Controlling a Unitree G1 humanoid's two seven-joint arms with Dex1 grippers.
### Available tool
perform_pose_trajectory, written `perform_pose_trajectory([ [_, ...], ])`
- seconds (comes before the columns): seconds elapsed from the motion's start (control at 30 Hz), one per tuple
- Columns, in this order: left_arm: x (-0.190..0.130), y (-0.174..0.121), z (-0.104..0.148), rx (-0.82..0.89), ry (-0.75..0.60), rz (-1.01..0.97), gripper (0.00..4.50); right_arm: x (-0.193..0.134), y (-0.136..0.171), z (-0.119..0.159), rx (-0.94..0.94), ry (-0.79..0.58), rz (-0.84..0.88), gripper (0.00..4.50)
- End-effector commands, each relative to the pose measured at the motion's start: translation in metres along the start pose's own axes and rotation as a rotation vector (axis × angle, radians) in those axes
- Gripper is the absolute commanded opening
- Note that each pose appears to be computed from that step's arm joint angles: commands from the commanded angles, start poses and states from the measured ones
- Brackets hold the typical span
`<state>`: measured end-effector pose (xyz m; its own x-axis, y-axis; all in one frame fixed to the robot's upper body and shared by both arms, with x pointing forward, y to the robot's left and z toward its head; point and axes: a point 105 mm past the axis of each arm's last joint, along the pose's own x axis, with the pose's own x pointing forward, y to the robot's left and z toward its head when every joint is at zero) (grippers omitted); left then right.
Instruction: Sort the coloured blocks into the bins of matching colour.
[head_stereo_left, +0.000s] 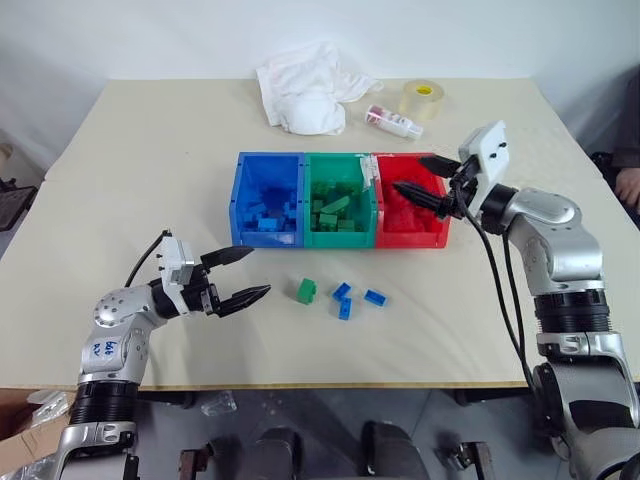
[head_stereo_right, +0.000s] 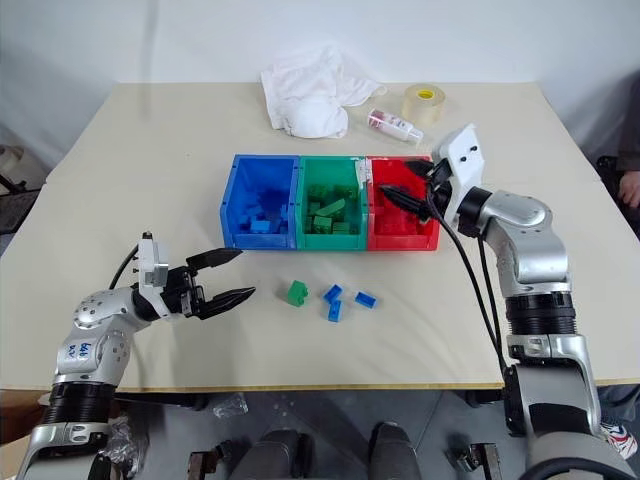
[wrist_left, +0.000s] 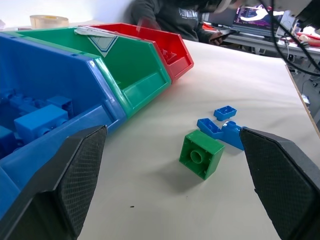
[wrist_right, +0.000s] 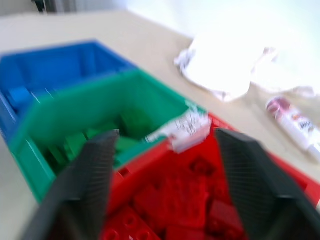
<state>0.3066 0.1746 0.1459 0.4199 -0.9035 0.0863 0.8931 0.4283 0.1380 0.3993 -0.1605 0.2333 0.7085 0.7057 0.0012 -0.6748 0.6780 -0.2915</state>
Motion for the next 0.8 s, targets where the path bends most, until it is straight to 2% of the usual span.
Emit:
perform_pose_trajectory([
  [0.03,0.0,0.0,0.006,0.032,-0.013,-0.006,4.5,-0.001,0.001,0.021,-0.07,-0.06,0.03,4.48],
  [0.2,-0.002,0.0,0.006,0.031,-0.011,-0.002,4.5,-0.019,0.025,0.017,-0.07,-0.037,0.152,4.48],
  [0.37,-0.001,0.0,0.003,0.023,-0.006,-0.01,4.5,-0.066,0.057,-0.003,-0.037,0.081,0.293,4.48],
  [0.67,-0.016,0.0,-0.007,0.0,0.026,-0.03,4.5,-0.156,0.054,-0.046,0.013,0.392,0.269,4.48],
  [0.8,-0.024,0.001,-0.01,-0.003,0.034,-0.026,4.5,-0.167,0.056,-0.047,0.025,0.422,0.262,4.48],
])
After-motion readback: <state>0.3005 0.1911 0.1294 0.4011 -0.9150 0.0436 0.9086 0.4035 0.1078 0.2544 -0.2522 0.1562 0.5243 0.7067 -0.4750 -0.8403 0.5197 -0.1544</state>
